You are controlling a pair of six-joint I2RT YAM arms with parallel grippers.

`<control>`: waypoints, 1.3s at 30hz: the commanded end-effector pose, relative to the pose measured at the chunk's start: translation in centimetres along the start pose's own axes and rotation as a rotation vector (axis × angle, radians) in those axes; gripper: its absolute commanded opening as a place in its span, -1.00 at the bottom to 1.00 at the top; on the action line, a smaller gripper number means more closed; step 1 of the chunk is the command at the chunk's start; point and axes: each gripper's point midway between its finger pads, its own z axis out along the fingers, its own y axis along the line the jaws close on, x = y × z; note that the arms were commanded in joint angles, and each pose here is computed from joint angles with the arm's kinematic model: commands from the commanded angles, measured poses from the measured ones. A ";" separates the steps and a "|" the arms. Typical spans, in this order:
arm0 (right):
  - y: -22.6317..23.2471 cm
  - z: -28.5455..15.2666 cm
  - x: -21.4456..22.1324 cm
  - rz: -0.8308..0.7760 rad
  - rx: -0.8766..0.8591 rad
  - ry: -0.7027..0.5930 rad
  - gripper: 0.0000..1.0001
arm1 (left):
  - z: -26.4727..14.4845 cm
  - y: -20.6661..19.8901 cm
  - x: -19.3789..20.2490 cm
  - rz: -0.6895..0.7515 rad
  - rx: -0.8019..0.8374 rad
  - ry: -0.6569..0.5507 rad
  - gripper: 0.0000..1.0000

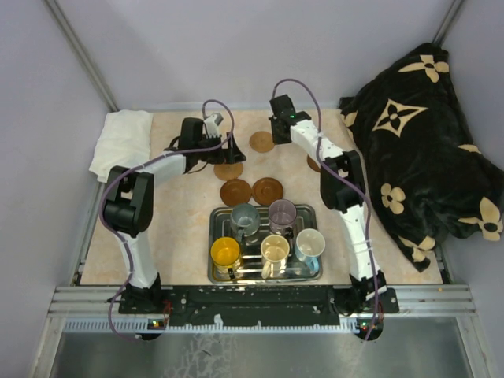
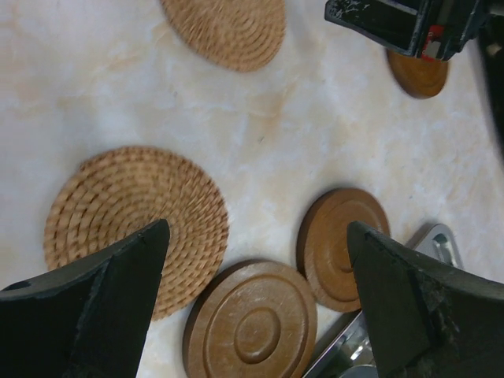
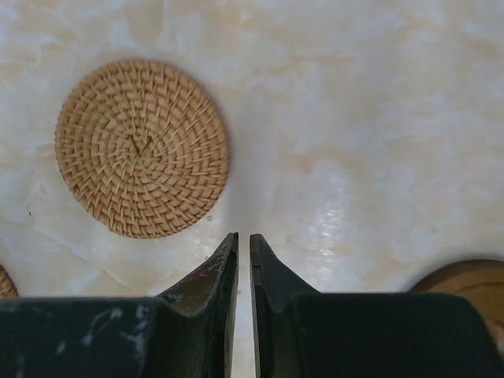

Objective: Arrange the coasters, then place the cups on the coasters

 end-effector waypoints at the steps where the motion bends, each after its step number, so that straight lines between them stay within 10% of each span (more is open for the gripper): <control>1: 2.3 0.1 -1.0 -0.003 -0.082 -0.034 -0.75 | -0.8 2.0 2.2 -0.006 -0.112 0.050 0.99; 16: 5.6 1.7 -3.1 -0.003 -0.183 -0.100 -0.34 | -0.6 4.0 3.0 -0.050 -0.206 0.082 0.99; 39: 8.0 4.2 1.1 -0.064 -0.215 -0.017 -0.32 | 1.2 7.9 4.7 -0.001 -0.406 0.192 0.99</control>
